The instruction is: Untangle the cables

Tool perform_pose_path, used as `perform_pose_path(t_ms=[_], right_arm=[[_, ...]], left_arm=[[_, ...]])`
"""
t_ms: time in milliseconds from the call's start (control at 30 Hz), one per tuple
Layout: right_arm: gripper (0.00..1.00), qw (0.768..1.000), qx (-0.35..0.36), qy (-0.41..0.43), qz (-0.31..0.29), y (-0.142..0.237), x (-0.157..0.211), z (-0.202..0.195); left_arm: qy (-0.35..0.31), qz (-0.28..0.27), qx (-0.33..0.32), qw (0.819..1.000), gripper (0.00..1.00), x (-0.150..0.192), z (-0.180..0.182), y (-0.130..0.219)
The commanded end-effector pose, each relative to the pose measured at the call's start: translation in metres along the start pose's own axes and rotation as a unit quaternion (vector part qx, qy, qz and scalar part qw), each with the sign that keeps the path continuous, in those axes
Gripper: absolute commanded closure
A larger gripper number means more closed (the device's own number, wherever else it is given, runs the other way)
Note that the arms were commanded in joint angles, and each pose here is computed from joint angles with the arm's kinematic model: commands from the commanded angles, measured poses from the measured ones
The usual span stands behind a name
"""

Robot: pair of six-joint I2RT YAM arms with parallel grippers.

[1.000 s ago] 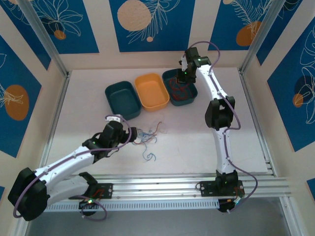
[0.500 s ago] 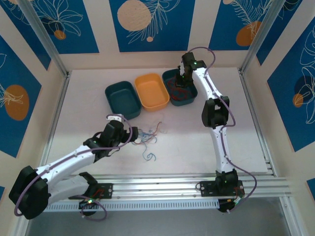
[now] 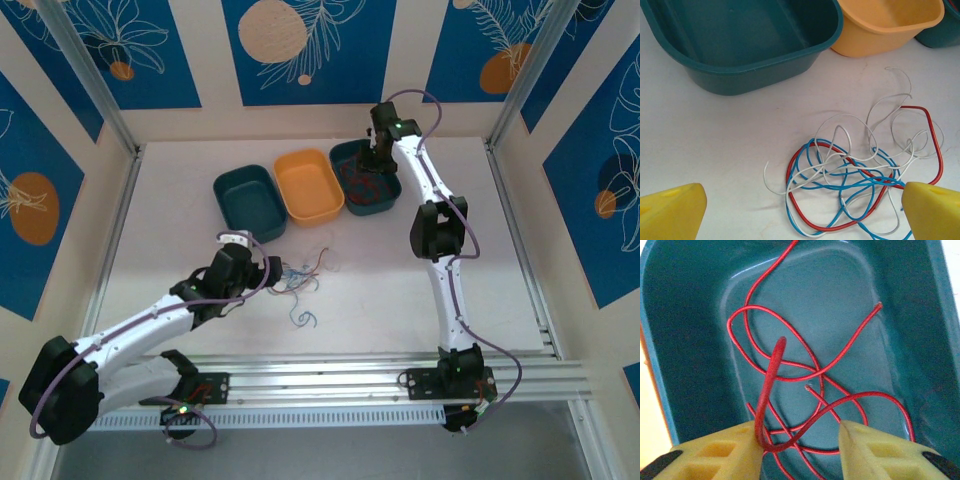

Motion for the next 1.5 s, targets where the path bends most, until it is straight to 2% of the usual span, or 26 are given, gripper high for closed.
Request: perform_pose_path(t_ms=[0,433,467,500,533,800,1100,1200,1267,1467], right_arm=[[0.51,0.999,0.011,-0.003,-0.043,0.057,-0.016,-0.001],[0.28,0.996,-0.019,-0.011,-0.087,0.115,-0.025,0.014],[0.25,0.996,-0.019,-0.013,-0.090,0.120,-0.025,0.015],[0.16,0.995,-0.017,-0.013,-0.094,0.127,-0.024,0.017],[0.01,0.995,-0.016,-0.013,-0.095,0.131,-0.023,0.018],[0.01,0.994,0.013,0.032,-0.102,0.167,0.007,0.051],[0.01,0.995,-0.008,0.047,-0.089,0.184,0.077,0.100],[0.00,0.996,-0.039,0.041,-0.071,0.183,0.103,0.114],[0.01,0.995,-0.085,0.020,-0.038,0.180,0.121,0.124],[0.01,0.995,-0.092,-0.006,0.040,0.154,0.172,0.146]], left_arm=[[-0.006,-0.010,0.015,1.000,0.00,-0.012,-0.011,0.004],[-0.007,-0.010,0.019,1.000,0.00,-0.014,-0.014,0.003],[-0.007,-0.011,0.019,1.000,0.00,-0.015,-0.014,0.004],[-0.006,-0.012,0.020,1.000,0.00,-0.015,-0.014,0.005],[-0.005,-0.012,0.020,1.000,0.00,-0.015,-0.014,0.005],[0.007,-0.019,0.016,1.000,0.00,-0.016,-0.011,0.008],[0.030,-0.030,0.006,0.999,0.00,-0.017,-0.004,0.012],[0.037,-0.029,0.005,0.999,0.00,-0.016,-0.002,0.012],[0.041,-0.025,0.006,0.999,0.00,-0.014,-0.001,0.010],[0.056,-0.012,0.000,0.998,0.00,-0.012,0.001,0.004]])
Point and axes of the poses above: each hand's point on the last joint's axis, 136 mm out from that joint toward the fingers, its own y axis back along the fingers, its own z axis along the line the jaws close on, x = y × z, the point moved 4 cm from there along y, back along the fingers, and after that the axes turned 13 degrees about y, right-handed, at the moved point
